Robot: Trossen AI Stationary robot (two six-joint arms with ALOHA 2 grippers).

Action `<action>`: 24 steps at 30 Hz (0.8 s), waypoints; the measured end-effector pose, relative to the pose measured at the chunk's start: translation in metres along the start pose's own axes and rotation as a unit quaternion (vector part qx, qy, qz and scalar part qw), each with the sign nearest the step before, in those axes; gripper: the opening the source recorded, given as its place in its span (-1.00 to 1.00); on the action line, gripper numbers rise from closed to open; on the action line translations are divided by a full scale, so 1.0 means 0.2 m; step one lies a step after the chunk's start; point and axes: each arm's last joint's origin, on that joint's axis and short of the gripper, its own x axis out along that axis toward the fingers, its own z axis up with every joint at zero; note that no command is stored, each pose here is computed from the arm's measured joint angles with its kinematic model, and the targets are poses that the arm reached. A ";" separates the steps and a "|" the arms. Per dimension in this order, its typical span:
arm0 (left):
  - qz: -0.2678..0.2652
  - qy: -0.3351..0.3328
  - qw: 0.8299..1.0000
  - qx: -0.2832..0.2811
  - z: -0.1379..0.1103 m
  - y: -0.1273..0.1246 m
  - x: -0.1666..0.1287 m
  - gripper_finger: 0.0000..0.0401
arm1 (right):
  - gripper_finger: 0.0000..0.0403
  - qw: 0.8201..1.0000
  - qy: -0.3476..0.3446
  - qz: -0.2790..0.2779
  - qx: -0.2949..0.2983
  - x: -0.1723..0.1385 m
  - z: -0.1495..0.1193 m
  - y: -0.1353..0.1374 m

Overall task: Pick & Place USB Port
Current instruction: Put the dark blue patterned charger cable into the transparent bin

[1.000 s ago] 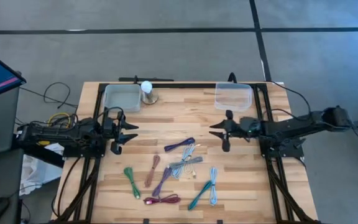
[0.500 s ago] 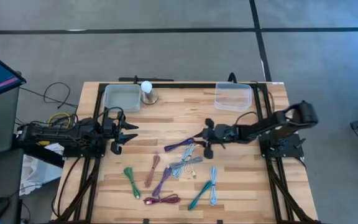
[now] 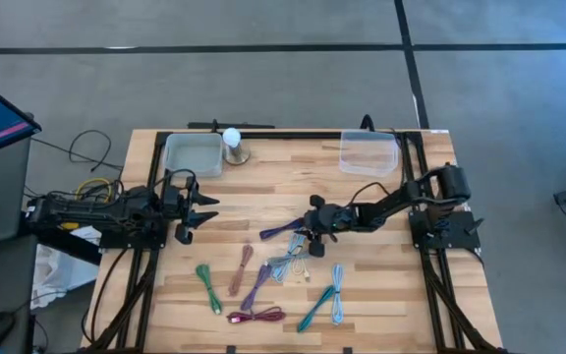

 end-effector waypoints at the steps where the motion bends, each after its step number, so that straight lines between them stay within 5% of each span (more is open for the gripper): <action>1: 0.000 0.001 1.000 0.000 0.00 0.00 0.00 -0.21 | -0.46 1.000 0.003 -0.001 0.000 0.01 0.00 0.00; 14: 0.000 0.007 1.000 0.000 -0.01 0.00 0.00 -0.21 | -0.48 0.999 0.004 -0.048 -0.023 0.08 0.03 -0.03; 24: 0.000 0.007 1.000 0.000 -0.01 0.00 0.00 -0.21 | -0.83 0.998 0.026 -0.063 -0.014 0.08 0.01 -0.09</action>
